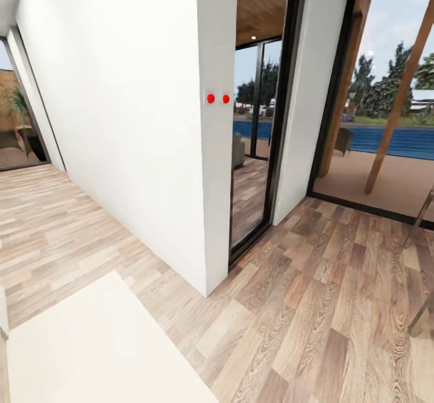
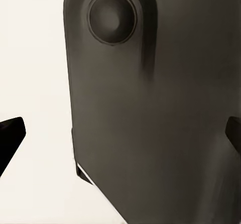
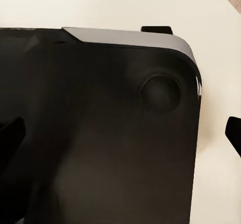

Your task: Set up a coffee station on the kitchen countertop: keep the coffee maker on the countertop, move the bottle of coffee from the kitchen shelf to the counter next to the coffee maker, place a paper coffee filter on top of the coffee maker, put the saucer next to the coffee maker with the coffee cup on the saucer, and place the electric kettle next to the coffee maker.

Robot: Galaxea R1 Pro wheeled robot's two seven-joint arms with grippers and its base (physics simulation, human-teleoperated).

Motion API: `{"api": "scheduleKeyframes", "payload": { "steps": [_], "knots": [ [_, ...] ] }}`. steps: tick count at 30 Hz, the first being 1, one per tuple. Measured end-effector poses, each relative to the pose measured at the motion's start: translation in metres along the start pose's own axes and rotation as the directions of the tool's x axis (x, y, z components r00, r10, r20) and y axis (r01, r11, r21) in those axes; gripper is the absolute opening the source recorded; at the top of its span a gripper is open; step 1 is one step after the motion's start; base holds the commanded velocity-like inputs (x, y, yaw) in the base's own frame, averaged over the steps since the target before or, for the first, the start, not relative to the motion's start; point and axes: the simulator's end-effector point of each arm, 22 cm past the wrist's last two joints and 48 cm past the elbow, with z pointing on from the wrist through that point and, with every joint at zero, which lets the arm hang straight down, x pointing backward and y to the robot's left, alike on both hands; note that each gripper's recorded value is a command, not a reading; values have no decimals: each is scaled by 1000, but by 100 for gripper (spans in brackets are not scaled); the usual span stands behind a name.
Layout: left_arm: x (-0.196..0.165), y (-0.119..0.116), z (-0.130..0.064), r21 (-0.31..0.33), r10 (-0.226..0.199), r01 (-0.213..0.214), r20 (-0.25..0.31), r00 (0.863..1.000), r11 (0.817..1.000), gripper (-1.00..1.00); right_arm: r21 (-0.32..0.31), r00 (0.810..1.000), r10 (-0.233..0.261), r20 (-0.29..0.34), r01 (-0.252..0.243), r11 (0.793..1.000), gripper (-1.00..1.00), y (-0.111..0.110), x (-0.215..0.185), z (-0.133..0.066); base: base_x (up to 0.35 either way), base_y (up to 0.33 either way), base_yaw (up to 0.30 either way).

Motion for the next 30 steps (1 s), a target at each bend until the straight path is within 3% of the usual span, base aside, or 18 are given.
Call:
{"api": "scheduleKeyframes", "payload": {
  "steps": [10,25,30],
  "knots": [
    [-7,2,-17,-2,-45,45,27,999,999,100,0,1000,-3,-12,3,1000,100,1,3,-17,0,0,192],
    [1,8,-41,-14,-54,54,12,998,998,100,3,1000,-1,-25,1,1000,100,1,6,-40,0,0,187],
    [4,17,-48,-29,-94,94,8,996,995,100,3,1000,1,-31,-1,1000,100,1,8,-48,0,0,187]
  ]
}}
